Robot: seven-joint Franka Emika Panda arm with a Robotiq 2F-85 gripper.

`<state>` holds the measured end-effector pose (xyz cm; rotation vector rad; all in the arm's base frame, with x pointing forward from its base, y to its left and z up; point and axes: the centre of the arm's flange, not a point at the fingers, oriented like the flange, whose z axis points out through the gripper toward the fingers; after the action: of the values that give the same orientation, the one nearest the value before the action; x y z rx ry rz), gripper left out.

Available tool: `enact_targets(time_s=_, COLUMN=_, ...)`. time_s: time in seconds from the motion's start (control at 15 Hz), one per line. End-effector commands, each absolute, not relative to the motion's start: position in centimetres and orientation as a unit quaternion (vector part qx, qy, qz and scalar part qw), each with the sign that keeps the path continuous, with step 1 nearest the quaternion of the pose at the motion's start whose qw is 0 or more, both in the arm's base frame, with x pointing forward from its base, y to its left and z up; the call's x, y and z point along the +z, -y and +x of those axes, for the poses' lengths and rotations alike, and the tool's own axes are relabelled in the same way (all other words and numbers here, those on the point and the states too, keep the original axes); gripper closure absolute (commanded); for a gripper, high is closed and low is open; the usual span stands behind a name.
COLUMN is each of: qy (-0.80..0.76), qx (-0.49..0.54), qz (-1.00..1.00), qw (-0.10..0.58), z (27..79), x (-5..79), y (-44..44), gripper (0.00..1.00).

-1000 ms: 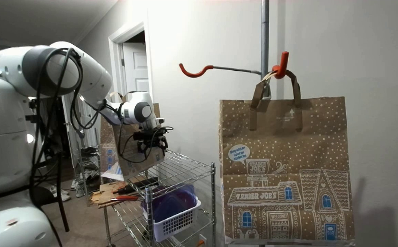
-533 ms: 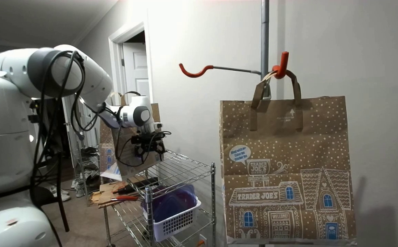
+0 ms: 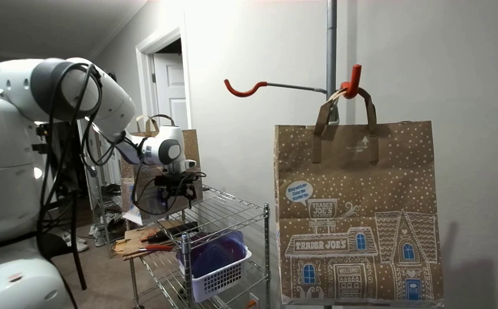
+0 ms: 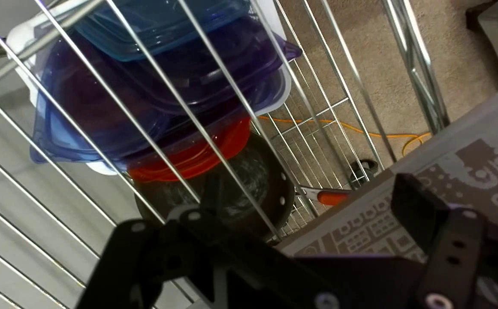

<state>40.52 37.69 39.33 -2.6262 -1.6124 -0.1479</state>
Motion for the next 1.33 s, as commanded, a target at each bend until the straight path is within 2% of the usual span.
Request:
enact_targets(time_s=0.0, qy=0.534, qx=-0.062, qz=-0.842, qw=0.038, z=39.2, x=39.8, y=-36.9, gripper=0.00)
enact_targets(time_s=0.6, qy=0.548, qx=-0.067, qz=-0.833, qw=0.038, z=39.3, x=40.6, y=-36.9, gripper=0.00)
enact_targets(time_s=0.87, qy=0.541, qx=-0.114, qz=-0.830, qw=0.076, z=35.4, x=43.8, y=-34.2, gripper=0.00)
enact_targets(time_s=1.27, qy=0.484, qx=-0.163, qz=-0.858, qw=0.060, z=28.6, x=46.9, y=-28.9, gripper=0.00)
